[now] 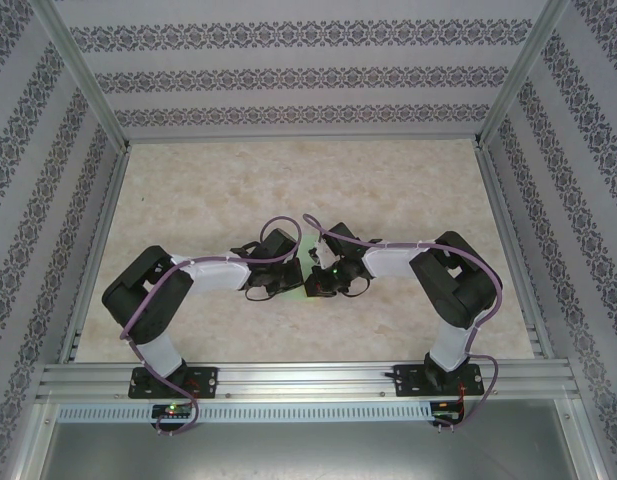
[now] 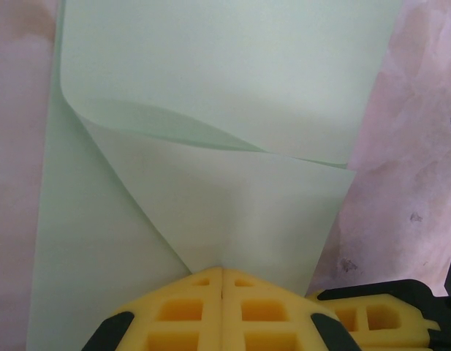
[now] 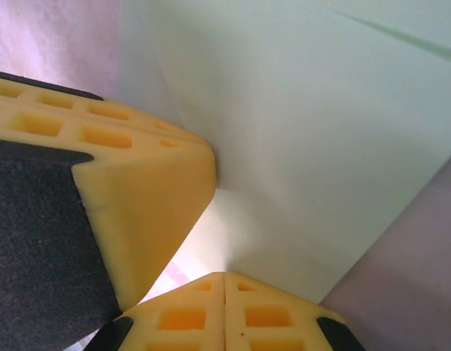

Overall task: Fold a paper plane with a square sheet of paper (pick it up from the middle)
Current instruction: Fold the triangle a second time at the center of the table.

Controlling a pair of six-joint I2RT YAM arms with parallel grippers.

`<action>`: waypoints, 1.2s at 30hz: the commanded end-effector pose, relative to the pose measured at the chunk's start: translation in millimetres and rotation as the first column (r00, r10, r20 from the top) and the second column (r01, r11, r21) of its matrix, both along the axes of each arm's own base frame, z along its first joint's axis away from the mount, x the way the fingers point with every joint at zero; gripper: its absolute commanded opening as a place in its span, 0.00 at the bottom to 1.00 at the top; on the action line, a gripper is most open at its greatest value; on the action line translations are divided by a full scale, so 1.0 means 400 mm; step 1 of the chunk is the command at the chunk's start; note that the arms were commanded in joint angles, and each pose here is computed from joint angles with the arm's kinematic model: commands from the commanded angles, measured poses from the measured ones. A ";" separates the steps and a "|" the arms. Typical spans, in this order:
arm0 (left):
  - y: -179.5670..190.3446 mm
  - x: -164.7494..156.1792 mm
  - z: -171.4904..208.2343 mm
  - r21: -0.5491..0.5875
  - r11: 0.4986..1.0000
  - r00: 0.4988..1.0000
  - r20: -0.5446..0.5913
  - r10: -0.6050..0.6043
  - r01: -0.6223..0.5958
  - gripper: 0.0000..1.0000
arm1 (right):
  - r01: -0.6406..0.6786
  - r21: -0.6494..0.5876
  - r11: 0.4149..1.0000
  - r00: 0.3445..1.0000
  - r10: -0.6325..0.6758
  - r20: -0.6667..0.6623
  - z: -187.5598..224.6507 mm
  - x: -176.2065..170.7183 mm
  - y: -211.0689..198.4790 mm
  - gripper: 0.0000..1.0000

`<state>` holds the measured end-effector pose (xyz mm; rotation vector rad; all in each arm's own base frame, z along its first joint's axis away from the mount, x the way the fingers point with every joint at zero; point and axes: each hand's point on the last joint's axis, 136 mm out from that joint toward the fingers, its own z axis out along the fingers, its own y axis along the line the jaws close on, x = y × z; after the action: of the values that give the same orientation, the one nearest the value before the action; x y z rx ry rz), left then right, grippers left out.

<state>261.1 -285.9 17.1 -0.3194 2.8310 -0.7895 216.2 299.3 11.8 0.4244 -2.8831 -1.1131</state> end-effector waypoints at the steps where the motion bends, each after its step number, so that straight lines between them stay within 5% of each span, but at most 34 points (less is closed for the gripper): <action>1: 0.052 0.016 -0.033 0.101 0.994 0.999 0.014 0.051 -0.052 0.01 | 0.005 -0.094 0.996 0.999 -0.008 -0.034 -0.054 -0.028 -0.034 0.06; 11: 0.073 0.079 -0.012 0.059 0.995 0.993 0.091 0.071 -0.077 0.04 | 0.000 -0.097 0.995 0.999 -0.004 -0.042 -0.059 -0.034 -0.038 0.05; 36: 0.152 0.165 -0.024 0.076 0.989 0.990 0.076 0.117 -0.123 0.07 | -0.004 -0.098 0.995 0.999 0.000 -0.042 -0.052 -0.034 -0.040 0.06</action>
<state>310.1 -245.7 18.0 -0.3931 2.7507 -0.7712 220.6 300.3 12.1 0.4357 -2.9049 -1.1181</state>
